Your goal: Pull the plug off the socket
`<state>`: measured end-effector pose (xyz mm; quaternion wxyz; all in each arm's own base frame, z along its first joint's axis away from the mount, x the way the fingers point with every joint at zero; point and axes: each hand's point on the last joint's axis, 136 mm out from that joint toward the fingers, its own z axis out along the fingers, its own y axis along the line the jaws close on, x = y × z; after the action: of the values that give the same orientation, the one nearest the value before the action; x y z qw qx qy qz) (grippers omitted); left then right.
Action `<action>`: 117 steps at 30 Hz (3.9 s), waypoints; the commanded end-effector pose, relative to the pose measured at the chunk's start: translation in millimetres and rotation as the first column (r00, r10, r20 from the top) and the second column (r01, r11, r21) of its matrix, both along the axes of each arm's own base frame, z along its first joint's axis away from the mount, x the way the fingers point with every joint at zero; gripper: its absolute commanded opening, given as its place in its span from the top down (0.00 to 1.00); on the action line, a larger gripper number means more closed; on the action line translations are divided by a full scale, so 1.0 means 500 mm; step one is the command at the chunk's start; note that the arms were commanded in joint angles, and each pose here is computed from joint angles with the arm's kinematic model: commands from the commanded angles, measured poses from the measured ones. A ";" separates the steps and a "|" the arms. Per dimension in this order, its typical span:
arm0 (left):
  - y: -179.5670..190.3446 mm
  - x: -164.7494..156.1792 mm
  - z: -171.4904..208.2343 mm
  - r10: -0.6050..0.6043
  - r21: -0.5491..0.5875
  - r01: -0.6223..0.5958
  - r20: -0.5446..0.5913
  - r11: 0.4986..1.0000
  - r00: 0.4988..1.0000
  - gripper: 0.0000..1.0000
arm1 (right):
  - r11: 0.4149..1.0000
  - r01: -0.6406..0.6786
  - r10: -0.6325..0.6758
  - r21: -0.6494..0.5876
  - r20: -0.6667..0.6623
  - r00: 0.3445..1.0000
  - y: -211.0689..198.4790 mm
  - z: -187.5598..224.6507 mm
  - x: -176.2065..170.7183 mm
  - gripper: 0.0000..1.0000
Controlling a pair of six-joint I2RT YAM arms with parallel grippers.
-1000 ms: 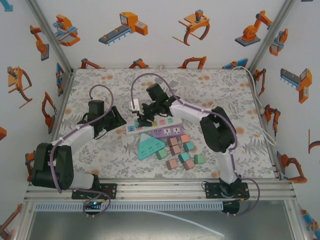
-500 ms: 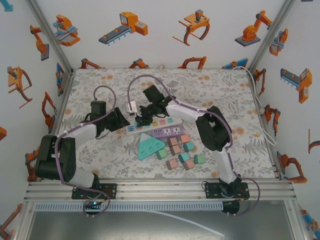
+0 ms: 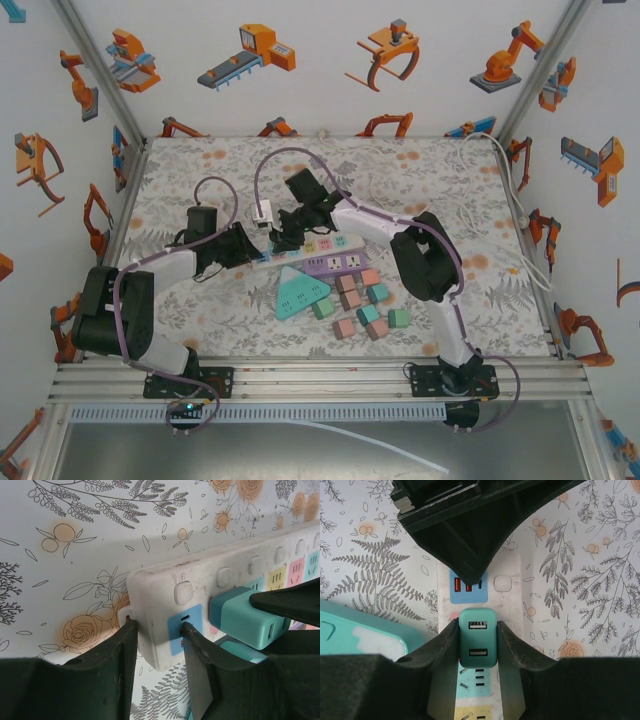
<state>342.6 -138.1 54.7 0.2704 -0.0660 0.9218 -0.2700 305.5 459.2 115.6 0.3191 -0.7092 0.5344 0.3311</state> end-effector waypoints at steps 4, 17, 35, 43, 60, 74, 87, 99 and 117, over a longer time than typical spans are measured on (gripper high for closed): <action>0.017 -0.038 -0.067 -0.012 0.112 0.024 -0.103 0.993 0.995 0.62 | 0.992 -0.031 0.031 0.122 -0.003 1.000 0.039 0.084 -0.004 0.75; 0.029 -0.042 -0.076 0.001 0.157 0.018 -0.118 0.987 0.993 0.63 | 0.985 -0.030 0.031 0.168 -0.007 0.999 0.045 0.129 -0.003 0.79; 0.006 -0.012 0.075 -0.069 0.115 0.060 0.080 0.992 0.994 0.63 | 0.930 0.289 -0.257 0.229 -0.159 0.953 -0.007 0.276 0.022 0.81; -0.029 -0.062 0.209 -0.163 0.081 0.146 0.279 0.986 0.946 0.62 | 0.787 0.608 -0.514 0.110 -0.429 0.743 -0.097 0.314 0.066 0.84; -0.174 -0.326 0.441 -0.534 0.182 0.595 0.687 0.783 0.493 0.58 | 0.352 0.930 -0.745 -0.106 -0.633 0.210 -0.431 0.233 0.104 0.83; -0.292 -0.398 0.422 -0.677 0.279 0.751 0.677 0.598 0.287 0.43 | -0.171 0.965 -0.675 -0.199 -0.690 -0.262 -0.707 0.070 0.076 0.83; -0.301 -0.390 0.410 -0.700 0.311 0.745 0.658 0.589 0.278 0.08 | -0.222 0.916 -0.576 -0.335 -0.713 -0.400 -0.734 -0.061 0.041 0.80; -0.298 -0.382 0.409 -0.694 0.325 0.726 0.663 0.606 0.281 0.01 | -0.131 0.898 -0.536 -0.419 -0.733 -0.420 -0.700 -0.128 0.027 0.61; -0.309 -0.368 0.422 -0.671 0.316 0.715 0.685 0.624 0.283 0.01 | -0.197 0.899 -0.659 -0.391 -0.627 -0.416 -0.721 -0.115 -0.022 0.44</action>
<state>157.0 -289.9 240.5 0.4471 0.4529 0.6728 -0.3772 297.6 106.1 57.3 0.3227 0.2238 0.8634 0.3168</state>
